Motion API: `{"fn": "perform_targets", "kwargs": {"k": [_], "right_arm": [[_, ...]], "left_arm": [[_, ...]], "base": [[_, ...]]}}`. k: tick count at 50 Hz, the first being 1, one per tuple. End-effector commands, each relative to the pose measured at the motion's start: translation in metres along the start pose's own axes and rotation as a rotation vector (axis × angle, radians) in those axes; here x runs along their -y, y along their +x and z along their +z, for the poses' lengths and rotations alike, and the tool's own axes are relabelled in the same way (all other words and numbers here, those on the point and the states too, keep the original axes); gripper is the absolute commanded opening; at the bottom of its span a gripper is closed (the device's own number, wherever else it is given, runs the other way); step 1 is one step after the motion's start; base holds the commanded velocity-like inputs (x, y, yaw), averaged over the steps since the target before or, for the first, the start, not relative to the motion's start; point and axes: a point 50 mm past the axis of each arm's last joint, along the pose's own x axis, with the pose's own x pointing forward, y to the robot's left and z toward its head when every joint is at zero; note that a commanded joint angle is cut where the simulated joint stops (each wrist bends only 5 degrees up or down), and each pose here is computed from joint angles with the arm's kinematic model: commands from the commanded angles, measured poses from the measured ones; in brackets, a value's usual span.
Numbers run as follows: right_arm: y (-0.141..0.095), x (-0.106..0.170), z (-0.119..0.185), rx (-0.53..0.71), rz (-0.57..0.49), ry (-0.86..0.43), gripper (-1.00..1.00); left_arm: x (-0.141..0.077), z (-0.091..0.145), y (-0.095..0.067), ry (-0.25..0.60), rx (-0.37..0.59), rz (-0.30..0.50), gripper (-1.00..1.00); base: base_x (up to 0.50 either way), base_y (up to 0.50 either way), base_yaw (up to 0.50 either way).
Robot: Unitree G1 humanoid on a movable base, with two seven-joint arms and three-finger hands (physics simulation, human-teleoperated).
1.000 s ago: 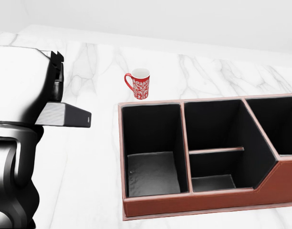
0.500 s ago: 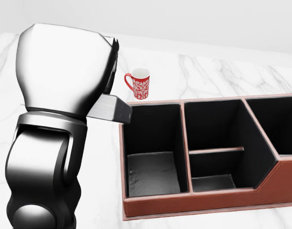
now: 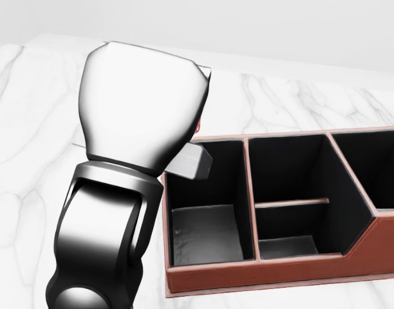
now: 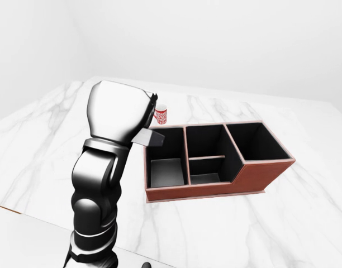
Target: Pick up the book and place it in the left compartment of the caddy.
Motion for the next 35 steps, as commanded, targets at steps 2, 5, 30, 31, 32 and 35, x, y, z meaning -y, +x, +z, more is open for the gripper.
{"fn": "perform_targets", "kwargs": {"k": [2,5,30,31,32,35], "right_arm": [[0.0,0.0,-0.001,-0.006,-0.005,-0.007,1.0],[0.0,0.0,-0.001,-0.006,-0.005,-0.007,1.0],[0.0,-0.001,0.0,-0.002,-0.001,-0.012,1.0],[0.001,-0.001,0.001,0.001,-0.002,-0.013,1.0],[0.001,-0.001,0.0,0.0,-0.002,-0.013,1.0],[0.001,-0.001,0.0,-0.001,0.0,-0.012,1.0]], "left_arm": [[-0.004,0.004,-0.001,0.002,0.013,0.046,-1.0],[-0.004,0.004,-0.001,0.002,0.013,0.046,-1.0],[-0.015,0.022,-0.005,-0.011,0.061,0.061,-1.0],[-0.015,0.024,-0.005,-0.012,0.067,0.06,-1.0],[-0.014,0.026,-0.005,-0.012,0.071,0.057,-1.0],[-0.009,0.029,-0.005,-0.02,0.082,0.052,-1.0]], "base": [[0.0,0.0,0.0],[0.0,0.0,0.0],[0.0,0.0,0.0],[0.0,0.0,0.0],[0.0,0.0,0.0],[0.0,0.0,0.0]]}}
